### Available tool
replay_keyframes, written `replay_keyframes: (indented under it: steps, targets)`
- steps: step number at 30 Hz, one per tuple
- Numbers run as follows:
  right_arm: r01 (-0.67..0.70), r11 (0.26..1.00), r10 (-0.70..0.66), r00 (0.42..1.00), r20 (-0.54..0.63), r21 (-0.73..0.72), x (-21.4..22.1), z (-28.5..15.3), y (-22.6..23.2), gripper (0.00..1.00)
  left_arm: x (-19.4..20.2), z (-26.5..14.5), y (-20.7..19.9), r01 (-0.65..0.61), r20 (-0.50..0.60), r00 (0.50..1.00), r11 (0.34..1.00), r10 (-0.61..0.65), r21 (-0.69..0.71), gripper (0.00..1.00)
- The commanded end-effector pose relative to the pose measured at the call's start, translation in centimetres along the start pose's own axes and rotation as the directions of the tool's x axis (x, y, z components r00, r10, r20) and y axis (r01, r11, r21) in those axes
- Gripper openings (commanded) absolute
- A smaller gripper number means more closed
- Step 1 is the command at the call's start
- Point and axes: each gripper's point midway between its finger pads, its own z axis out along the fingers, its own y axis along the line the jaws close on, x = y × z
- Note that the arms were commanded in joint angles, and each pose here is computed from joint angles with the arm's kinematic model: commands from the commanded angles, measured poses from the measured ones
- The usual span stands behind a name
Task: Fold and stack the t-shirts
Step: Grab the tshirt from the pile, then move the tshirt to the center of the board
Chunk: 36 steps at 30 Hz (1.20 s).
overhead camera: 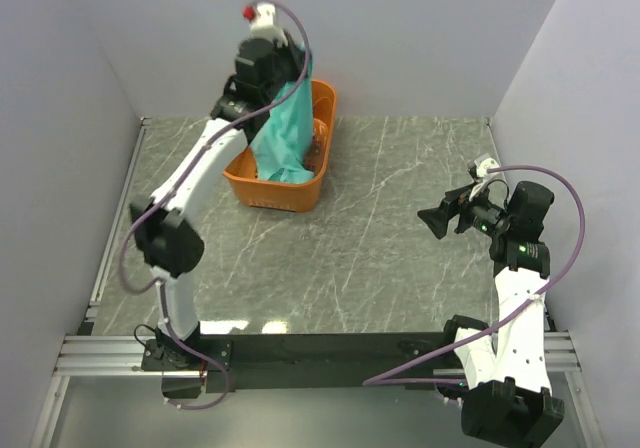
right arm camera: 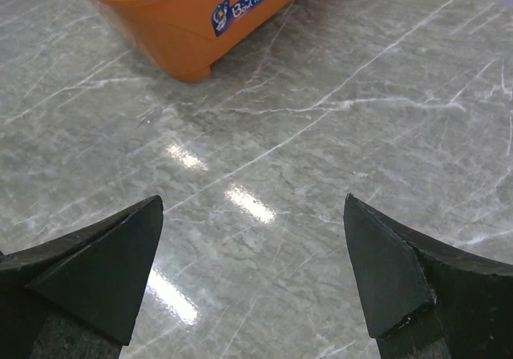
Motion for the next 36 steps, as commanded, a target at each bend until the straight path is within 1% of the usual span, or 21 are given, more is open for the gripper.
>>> replay_keyframes:
  steps: [1, 2, 4, 5, 7, 8, 10, 11, 13, 18, 20, 21, 24, 27, 28, 30, 32, 33, 34, 35, 36]
  targets:
    - [0.001, 1.0, -0.001, 1.0, 0.017, -0.006, -0.5, -0.1, 0.1, 0.99, -18.8, -11.8, -13.7, -0.1, 0.418, 0.906, 0.931, -0.061, 0.352, 0.01]
    - [0.003, 1.0, -0.003, 1.0, 0.016, -0.004, -0.5, -0.1, 0.1, 0.99, -20.4, -13.9, -16.1, -0.111, 0.453, 0.886, 0.904, -0.098, 0.412, 0.01]
    - [0.007, 1.0, -0.007, 1.0, 0.019, 0.006, -0.5, -0.2, 0.0, 0.99, -22.2, -16.3, -18.2, -0.105, 0.475, 0.867, 0.875, -0.152, 0.472, 0.01]
    - [0.006, 1.0, -0.006, 1.0, 0.019, 0.008, -0.5, -0.2, -0.1, 0.99, -23.9, -18.3, -19.9, -0.089, 0.484, 0.849, 0.845, -0.213, 0.528, 0.01]
    - [0.007, 1.0, -0.007, 1.0, 0.024, 0.01, -0.6, -0.3, -0.1, 0.99, -25.6, -20.7, -21.8, -0.071, 0.479, 0.829, 0.796, -0.288, 0.601, 0.01]
    - [0.007, 1.0, -0.007, 1.0, 0.023, 0.011, -0.5, -0.3, -0.1, 0.99, -26.0, -21.9, -23.0, -0.071, 0.475, 0.818, 0.763, -0.324, 0.643, 0.01]
    - [0.009, 1.0, -0.009, 1.0, 0.026, 0.021, -0.6, -0.4, -0.3, 0.99, -26.9, -23.9, -24.1, -0.056, 0.461, 0.8, 0.716, -0.384, 0.696, 0.01]
    - [0.008, 1.0, -0.009, 1.0, 0.026, 0.024, -0.6, -0.4, -0.4, 0.99, -26.9, -24.8, -25.1, -0.05, 0.444, 0.799, 0.691, -0.406, 0.721, 0.01]
    - [0.01, 0.999, -0.01, 1.0, 0.027, 0.032, -0.6, -0.5, -0.5, 0.99, -27.4, -26.4, -26.1, -0.054, 0.438, 0.787, 0.658, -0.434, 0.751, 0.01]
    - [0.011, 0.999, -0.012, 1.0, 0.025, 0.045, -0.6, -0.6, -0.8, 0.99, -27.0, -29.5, -29.2, -0.059, 0.392, 0.791, 0.579, -0.47, 0.813, 0.01]
    - [0.015, 0.999, -0.016, 1.0, 0.023, 0.05, -0.6, -0.6, -0.8, 0.99, -26.7, -30.7, -30.3, -0.07, 0.386, 0.793, 0.559, -0.471, 0.826, 0.01]
    - [0.016, 0.999, -0.017, 1.0, 0.023, 0.051, -0.6, -0.6, -0.9, 0.99, -26.9, -31.2, -30.5, -0.073, 0.392, 0.789, 0.561, -0.474, 0.825, 0.01]
    - [0.023, 0.998, -0.024, 1.0, 0.02, 0.063, -0.6, -0.7, -1.1, 0.99, -26.1, -31.4, -31.1, -0.073, 0.384, 0.8, 0.561, -0.461, 0.824, 0.01]
    - [0.029, 0.997, -0.031, 0.999, 0.019, 0.075, -0.7, -1.0, -1.2, 0.99, -24.3, -30.3, -31.7, -0.038, 0.338, 0.829, 0.558, -0.446, 0.829, 0.01]
    - [0.031, 0.996, -0.033, 0.999, 0.02, 0.08, -0.7, -1.0, -1.3, 0.99, -23.6, -30.4, -32.2, -0.024, 0.311, 0.84, 0.542, -0.444, 0.84, 0.01]
    - [0.03, 0.995, -0.032, 0.999, 0.018, 0.096, -0.7, -1.2, -1.7, 0.99, -22.9, -30.6, -33.2, -0.025, 0.295, 0.848, 0.522, -0.441, 0.852, 0.01]
    - [0.028, 0.993, -0.03, 0.999, 0.014, 0.115, -0.7, -1.2, -2.1, 0.99, -23.3, -33.1, -34.8, -0.051, 0.293, 0.839, 0.47, -0.459, 0.881, 0.01]
    - [0.024, 0.991, -0.026, 1.0, 0.013, 0.131, -0.7, -1.3, -2.5, 0.99, -23.0, -33.7, -35.5, -0.061, 0.293, 0.838, 0.455, -0.46, 0.888, 0.01]
    - [0.014, 0.988, -0.016, 1.0, 0.008, 0.155, -0.7, -1.4, -2.9, 0.99, -23.5, -34.8, -35.9, -0.102, 0.329, 0.825, 0.452, -0.459, 0.886, 0.01]
    - [0.007, 0.986, -0.008, 1.0, 0.004, 0.166, -0.5, -1.4, -3.2, 0.99, -23.2, -36.4, -37.2, -0.099, 0.315, 0.823, 0.427, -0.473, 0.899, 0.01]
    - [0.002, 0.985, -0.003, 1.0, 0.004, 0.174, -0.5, -1.4, -3.4, 0.99, -23.2, -37.2, -37.7, -0.105, 0.326, 0.817, 0.433, -0.475, 0.895, 0.01]
